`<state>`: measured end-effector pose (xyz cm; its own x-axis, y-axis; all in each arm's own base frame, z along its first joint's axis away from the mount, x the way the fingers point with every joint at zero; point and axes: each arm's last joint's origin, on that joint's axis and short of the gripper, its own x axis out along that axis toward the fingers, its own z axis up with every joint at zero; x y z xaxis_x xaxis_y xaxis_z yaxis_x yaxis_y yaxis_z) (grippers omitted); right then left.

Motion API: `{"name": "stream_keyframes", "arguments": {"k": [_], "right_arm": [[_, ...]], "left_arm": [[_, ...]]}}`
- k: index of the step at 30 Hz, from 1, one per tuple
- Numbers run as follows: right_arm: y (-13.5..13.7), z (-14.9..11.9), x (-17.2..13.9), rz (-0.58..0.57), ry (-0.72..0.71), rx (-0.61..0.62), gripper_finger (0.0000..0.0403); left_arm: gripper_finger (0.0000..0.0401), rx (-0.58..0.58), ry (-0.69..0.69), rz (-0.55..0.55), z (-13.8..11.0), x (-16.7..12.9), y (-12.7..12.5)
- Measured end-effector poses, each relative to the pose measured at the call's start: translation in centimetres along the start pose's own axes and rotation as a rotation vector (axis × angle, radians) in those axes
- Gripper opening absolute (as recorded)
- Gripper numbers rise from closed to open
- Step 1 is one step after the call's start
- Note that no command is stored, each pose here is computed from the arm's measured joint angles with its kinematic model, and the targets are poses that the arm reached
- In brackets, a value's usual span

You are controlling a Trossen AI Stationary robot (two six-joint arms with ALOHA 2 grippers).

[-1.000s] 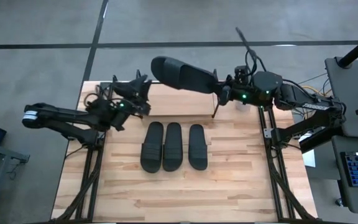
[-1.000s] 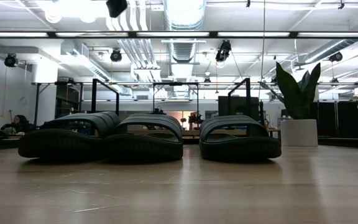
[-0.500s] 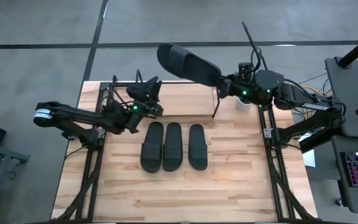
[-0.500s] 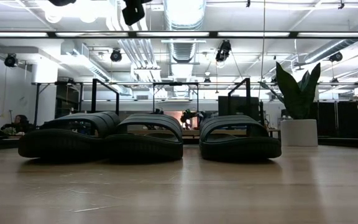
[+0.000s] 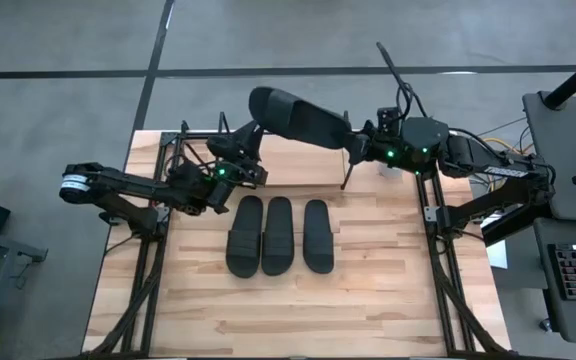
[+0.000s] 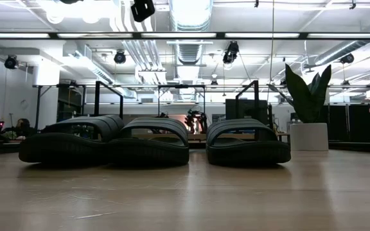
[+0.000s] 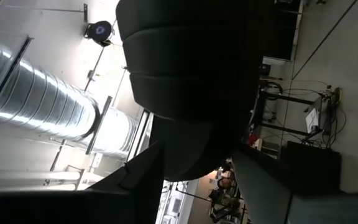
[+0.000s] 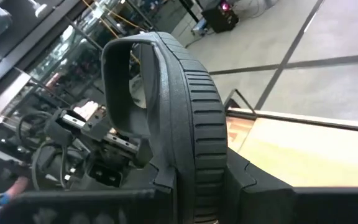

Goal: Pick and place slides into the shelf
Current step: Put the black slide on the shelf

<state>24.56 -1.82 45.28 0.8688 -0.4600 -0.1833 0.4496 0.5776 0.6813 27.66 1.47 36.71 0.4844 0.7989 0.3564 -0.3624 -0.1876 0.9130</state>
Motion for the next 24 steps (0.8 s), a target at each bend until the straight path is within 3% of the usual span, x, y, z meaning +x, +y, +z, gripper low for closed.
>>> {"name": "stream_keyframes", "arguments": {"k": [24], "right_arm": [[0.71, 0.65, -0.77, 0.109, 0.043, 0.056, 0.0049]], "left_arm": [[0.0171, 0.018, -0.006, -0.011, 0.28, 0.24, -0.40]]}}
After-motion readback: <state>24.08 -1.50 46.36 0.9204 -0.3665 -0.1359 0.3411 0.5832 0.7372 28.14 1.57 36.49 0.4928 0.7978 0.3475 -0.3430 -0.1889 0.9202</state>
